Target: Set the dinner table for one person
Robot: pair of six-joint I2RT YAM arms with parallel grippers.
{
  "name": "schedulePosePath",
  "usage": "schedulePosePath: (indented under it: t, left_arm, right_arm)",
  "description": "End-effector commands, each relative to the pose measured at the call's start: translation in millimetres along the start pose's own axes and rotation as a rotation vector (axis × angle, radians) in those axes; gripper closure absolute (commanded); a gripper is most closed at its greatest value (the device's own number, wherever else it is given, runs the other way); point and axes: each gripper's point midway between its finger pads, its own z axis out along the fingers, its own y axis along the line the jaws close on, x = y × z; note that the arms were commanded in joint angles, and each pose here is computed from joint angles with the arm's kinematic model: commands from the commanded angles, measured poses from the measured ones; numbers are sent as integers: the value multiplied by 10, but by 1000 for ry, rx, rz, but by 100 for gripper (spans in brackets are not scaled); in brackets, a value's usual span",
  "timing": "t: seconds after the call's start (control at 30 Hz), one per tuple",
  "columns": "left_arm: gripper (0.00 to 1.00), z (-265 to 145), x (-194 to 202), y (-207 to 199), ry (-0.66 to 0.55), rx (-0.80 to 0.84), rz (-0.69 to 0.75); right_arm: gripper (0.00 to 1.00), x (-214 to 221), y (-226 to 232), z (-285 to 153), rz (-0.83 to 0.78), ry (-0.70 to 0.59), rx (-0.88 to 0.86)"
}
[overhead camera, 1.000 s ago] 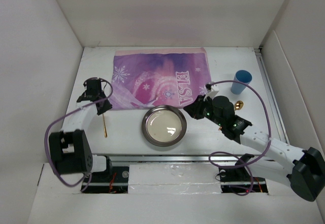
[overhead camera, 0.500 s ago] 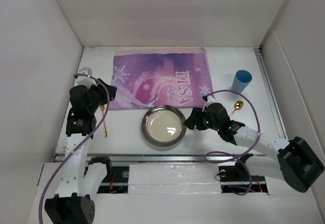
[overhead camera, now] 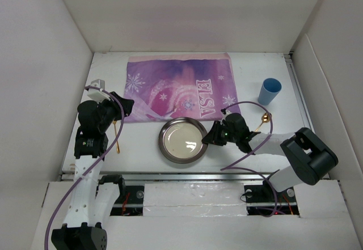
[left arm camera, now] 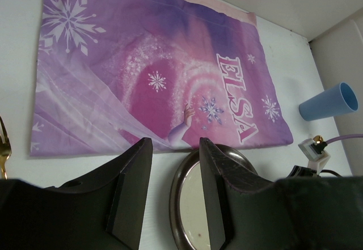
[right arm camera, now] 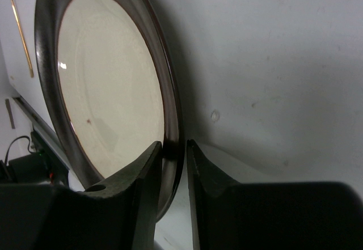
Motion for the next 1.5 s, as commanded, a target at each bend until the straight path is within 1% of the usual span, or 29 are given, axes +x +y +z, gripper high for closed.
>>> schedulePosePath:
  t: [0.0,0.07,0.1,0.2,0.23,0.33,0.37,0.4,0.43,0.47,0.6,0.67,0.7,0.73,0.8,0.93,0.97,1.13,1.2,1.33,1.47]
  left_arm:
    - [64,-36,-153,-135,-50,51,33]
    - [64,-43,-150,-139,-50,52,34]
    - [64,-41,-155,-138,-50,51,33]
    - [64,-29,-159,-133,-50,49,31]
    - [64,-36,-161,-137,-51,50,32]
    - [64,-33,-167,-125,-53,42,30]
    - [64,-27,-162,-121,-51,41,26]
    - [64,-26,-169,-124,-53,42,27]
    - [64,-26,-158,-131,-49,47,25]
    - [64,-29,-159,-136,-50,49,25]
    - [64,-11,-155,-92,-46,27,20]
    - [64,-15,-136,-97,-42,32,17]
    - [64,-15,-138,-102,-43,34,16]
    - [64,-15,-137,-105,-42,35,14]
    - [64,-9,-148,-99,-43,30,14]
    - [64,-25,-152,-113,-48,36,16]
    - [64,-27,-156,-112,-49,35,18]
    - [64,-34,-155,-105,-51,31,19]
    - [64,-32,-168,-102,-53,27,19]
    - [64,-18,-151,-115,-45,38,17]
    - [64,3,-145,-114,-39,41,15]
  right_arm:
    - [77,-108,105,37,59,-41,-90]
    - [89,-90,97,59,56,-26,-108]
    - [100,-73,94,67,42,-16,-112]
    - [100,-54,184,30,30,30,-175]
    - [100,-2,300,-21,21,68,-235]
    - [100,-113,648,-216,13,62,-351]
    - [100,-252,877,-319,-16,24,-404]
    - [100,-327,971,-365,-13,11,-418]
    - [100,-510,1228,-474,-37,-23,-480]
    - [100,-613,1347,-520,-55,-47,-505]
    - [100,-1172,1696,-751,-56,-136,-613]
    - [100,-1375,1757,-723,-65,-165,-612]
    - [100,-1487,1680,-591,-44,-177,-583]
    - [100,-1666,1783,-614,-53,-210,-604]
    - [100,-1873,1832,-558,-37,-259,-624]
    - [100,-2360,1803,-242,-8,-325,-575]
    - [100,-2473,1818,-103,-8,-322,-575]
    - [100,-2891,1596,244,48,-325,-544]
    - [100,-2941,1548,358,57,-322,-528]
    - [100,-3082,1309,478,77,-358,-448]
    - [100,-3003,1128,718,102,-310,-419]
